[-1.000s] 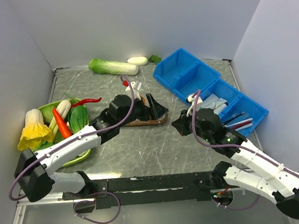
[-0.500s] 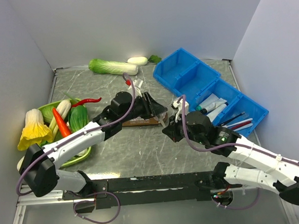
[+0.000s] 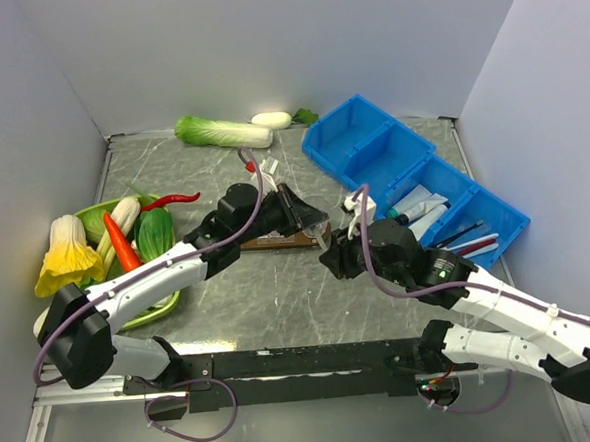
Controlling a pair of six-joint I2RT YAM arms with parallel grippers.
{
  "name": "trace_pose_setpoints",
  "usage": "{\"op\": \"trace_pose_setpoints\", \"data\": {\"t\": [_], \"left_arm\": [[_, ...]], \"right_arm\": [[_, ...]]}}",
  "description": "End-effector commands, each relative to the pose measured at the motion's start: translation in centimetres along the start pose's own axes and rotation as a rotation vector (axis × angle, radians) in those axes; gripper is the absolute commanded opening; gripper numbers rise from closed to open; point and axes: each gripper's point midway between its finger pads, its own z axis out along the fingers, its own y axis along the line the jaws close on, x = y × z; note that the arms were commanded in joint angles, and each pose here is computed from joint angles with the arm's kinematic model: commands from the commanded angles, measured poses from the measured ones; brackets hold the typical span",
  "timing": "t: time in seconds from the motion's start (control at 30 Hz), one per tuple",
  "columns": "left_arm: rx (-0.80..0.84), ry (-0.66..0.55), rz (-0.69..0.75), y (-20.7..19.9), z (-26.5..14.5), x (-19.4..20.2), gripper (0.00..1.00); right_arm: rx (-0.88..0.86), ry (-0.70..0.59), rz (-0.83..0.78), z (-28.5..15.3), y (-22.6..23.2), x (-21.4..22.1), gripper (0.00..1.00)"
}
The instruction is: Prepare toiletry sets of a toothbrush and toothpaste on the tray
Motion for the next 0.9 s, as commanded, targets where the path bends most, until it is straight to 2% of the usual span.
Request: {"op": "trace_pose_setpoints", "data": {"t": [0.0,0.03,0.13,0.3,0.43,0.67,0.8,0.87], "left_arm": [[-0.013,-0.066,-0.055,0.0,-0.9,-1.3,0.01],[-0.022,-0.070,-0.071,0.3,-1.0,-1.2,0.01],[-0.032,-0.106,-0.098,0.7,-1.8,-2.0,0.01],[-0.034,-0.203,-0.144,0.9,-3.6,-4.1,0.01],[-0.036,-0.238,-0.159,0.8,-4.2,-4.8,0.01],[-0.058,-0.261,-0.165,1.3,-4.5,-5.4,0.01],[-0.050,-0.265,-0.164,1.0,-4.7,-5.6,0.01],[-0.049,-0.263,-0.165,0.9,-4.8,-5.6,0.01]], "right_arm": [[0.031,-0.123,0.055,-2.0,-0.4,-3.0,0.57],[0.036,-0.125,0.058,-2.1,-0.7,-2.7,0.68],[0.026,-0.127,0.055,-2.6,-0.8,-2.3,0.78],[-0.014,-0.104,0.084,-3.1,-0.5,-0.7,0.81],[-0.052,-0.078,0.130,-2.7,0.1,0.9,0.78],[-0.093,-0.104,0.120,-2.6,1.6,0.4,0.73],[-0.090,-0.093,0.112,-2.3,1.8,0.3,0.57],[-0.097,-0.094,0.109,-2.2,2.1,0.3,0.53]]}}
